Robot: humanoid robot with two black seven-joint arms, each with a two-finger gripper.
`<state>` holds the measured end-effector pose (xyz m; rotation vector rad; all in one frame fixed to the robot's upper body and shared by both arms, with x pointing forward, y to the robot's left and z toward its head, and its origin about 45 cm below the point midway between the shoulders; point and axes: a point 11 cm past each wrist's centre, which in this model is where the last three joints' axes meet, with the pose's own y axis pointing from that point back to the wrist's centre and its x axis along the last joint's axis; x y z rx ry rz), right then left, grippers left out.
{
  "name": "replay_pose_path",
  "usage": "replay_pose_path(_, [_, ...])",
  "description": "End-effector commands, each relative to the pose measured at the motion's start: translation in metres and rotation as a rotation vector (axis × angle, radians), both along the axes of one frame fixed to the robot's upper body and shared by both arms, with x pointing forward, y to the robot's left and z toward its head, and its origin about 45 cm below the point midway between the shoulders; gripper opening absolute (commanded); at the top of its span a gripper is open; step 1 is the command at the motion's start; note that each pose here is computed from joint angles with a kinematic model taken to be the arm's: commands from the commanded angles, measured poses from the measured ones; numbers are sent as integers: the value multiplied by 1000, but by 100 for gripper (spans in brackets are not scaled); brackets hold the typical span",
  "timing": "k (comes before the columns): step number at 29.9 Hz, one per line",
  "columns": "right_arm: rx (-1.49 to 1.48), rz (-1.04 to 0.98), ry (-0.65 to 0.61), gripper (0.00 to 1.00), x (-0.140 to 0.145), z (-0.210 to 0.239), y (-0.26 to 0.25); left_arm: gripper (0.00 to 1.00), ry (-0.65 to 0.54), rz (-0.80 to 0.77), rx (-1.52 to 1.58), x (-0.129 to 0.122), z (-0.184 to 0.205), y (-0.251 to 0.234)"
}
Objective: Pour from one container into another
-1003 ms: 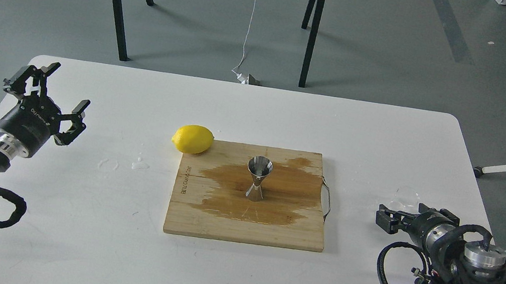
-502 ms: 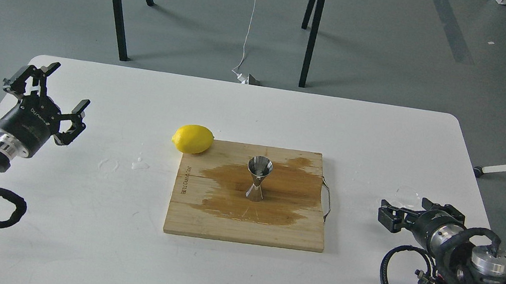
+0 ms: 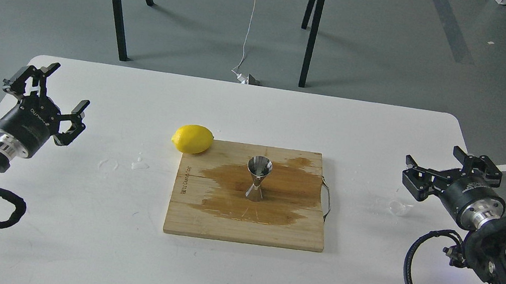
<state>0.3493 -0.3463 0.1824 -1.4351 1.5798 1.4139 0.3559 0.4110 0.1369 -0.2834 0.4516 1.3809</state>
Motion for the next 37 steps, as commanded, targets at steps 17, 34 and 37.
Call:
replay_pose_path(17, [-11,50,-369,95,16,-19,-31,94,-29,8,5,8,12,5])
replay_pose_path(34, [-8,38,-338,98,7,-30,-34,94,-26,6,2,7,11,3])
replay_pose_path(37, [-6,35,-338,98,7,-31,-33,94,-25,6,2,7,10,3])
